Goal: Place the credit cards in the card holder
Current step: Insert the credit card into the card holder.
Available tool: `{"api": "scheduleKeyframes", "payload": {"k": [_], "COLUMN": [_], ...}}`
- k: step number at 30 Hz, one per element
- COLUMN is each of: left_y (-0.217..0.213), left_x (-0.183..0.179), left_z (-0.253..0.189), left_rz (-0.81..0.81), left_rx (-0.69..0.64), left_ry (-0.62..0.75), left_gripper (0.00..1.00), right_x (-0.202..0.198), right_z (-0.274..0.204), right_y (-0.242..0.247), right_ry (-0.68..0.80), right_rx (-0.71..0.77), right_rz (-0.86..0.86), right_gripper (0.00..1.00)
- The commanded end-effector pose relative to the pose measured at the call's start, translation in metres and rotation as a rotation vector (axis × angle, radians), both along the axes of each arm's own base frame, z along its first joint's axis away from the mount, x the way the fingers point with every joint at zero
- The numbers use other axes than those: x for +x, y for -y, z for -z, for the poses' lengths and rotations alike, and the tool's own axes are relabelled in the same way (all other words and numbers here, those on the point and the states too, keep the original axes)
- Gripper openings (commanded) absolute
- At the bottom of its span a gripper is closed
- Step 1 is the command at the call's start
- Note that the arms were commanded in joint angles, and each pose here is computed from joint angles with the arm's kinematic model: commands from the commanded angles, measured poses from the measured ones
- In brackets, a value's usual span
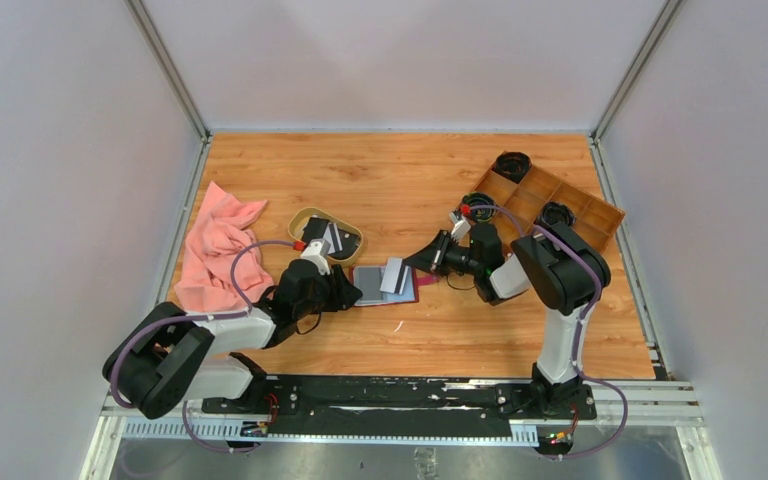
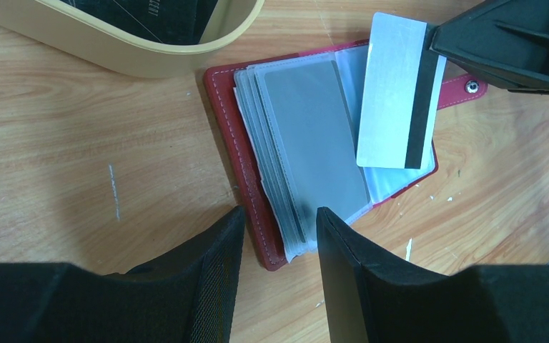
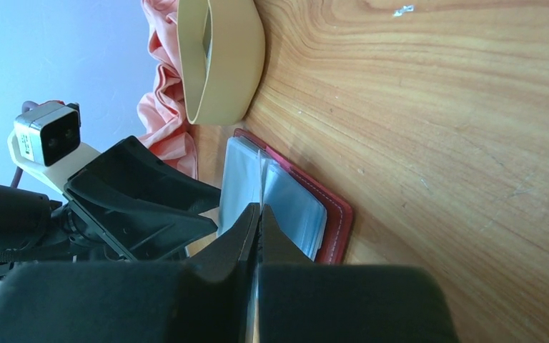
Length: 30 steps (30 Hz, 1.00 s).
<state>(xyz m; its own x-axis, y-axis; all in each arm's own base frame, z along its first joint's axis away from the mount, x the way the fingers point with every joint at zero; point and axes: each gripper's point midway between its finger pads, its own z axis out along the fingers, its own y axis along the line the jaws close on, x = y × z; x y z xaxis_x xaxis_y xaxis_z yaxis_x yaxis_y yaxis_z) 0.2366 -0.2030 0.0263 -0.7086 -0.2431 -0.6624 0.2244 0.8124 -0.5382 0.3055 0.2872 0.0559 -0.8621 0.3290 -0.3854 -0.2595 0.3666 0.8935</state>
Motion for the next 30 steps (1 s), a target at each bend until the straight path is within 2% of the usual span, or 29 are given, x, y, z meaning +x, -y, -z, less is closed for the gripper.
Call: {"api": "scheduleKeyframes", "payload": {"k": [1, 19, 30], "left_y": [-0.003, 0.000, -0.001], "left_x": [-0.009, -0.010, -0.009], "left_z": [0.014, 0.016, 0.017], "left_rz": [0.010, 0.023, 0.023], "left_rx": [0.034, 0.036, 0.039], "left_ry": [-0.051, -0.063, -0.063], "left_gripper": [0.48, 0.48, 0.48], "right_x": [-0.005, -0.024, -0.035], "right_z": [0.011, 0.019, 0.032], "right_y": [-0.006, -0.027, -0.017], "right_ry": [-0.010, -0.043, -0.104], "right_rx": [-0.025, -0.019, -0.116], "right_rz": [-0.033, -0.138, -0.131], "right_gripper": [0.00, 0.00, 0.00]}}
